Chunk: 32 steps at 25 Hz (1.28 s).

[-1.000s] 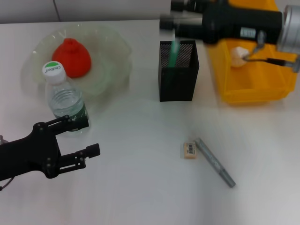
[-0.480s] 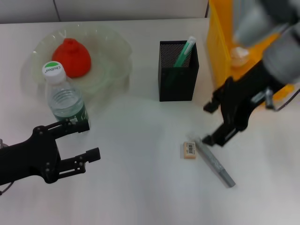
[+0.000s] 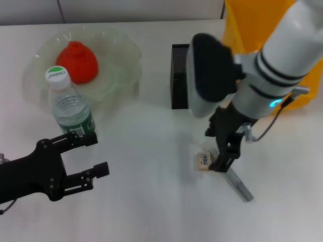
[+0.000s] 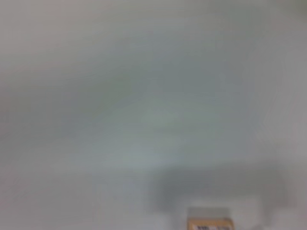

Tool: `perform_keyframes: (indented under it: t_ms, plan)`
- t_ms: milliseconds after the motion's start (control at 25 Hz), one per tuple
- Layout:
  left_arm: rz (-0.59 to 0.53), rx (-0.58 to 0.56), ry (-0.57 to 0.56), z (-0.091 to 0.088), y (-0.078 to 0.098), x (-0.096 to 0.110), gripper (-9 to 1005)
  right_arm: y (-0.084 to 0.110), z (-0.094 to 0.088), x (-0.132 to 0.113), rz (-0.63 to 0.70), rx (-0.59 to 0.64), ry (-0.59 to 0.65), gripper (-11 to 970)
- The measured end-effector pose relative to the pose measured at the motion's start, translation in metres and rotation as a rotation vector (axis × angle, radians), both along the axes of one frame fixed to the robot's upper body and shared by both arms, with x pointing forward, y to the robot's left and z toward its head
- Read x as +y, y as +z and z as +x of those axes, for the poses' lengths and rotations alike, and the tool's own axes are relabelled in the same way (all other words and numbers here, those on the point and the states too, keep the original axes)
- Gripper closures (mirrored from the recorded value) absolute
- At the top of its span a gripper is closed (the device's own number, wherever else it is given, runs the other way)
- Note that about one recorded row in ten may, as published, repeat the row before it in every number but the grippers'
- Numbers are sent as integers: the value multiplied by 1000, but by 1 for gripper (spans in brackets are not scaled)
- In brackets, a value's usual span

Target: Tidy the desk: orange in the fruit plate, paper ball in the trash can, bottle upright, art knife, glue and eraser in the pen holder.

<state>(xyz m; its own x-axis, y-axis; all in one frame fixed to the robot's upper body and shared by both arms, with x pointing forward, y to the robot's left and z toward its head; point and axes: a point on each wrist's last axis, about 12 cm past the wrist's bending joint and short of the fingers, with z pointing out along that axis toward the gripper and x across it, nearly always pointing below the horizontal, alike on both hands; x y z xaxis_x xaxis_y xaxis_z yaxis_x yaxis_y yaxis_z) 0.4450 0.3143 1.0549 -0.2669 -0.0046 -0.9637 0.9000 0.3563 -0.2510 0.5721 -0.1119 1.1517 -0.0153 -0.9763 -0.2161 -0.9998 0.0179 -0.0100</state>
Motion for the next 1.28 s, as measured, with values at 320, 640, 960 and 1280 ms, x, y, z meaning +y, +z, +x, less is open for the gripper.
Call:
perform_keyframes:
  t_ms: [320, 640, 960, 1280]
  plan:
    - [0, 2, 2, 0, -1, -1, 227, -21, -5, 15, -11, 3, 52, 176]
    - [1, 1, 9, 1, -1, 0, 227, -28, -7, 17, -10, -5, 43, 319]
    - [3, 1, 13, 0, -1, 0, 227, 32, -6, 5, 185, -99, -46, 556]
    - [6, 3, 12, 0, -1, 0, 227, 75, 28, -24, 417, -381, -288, 558]
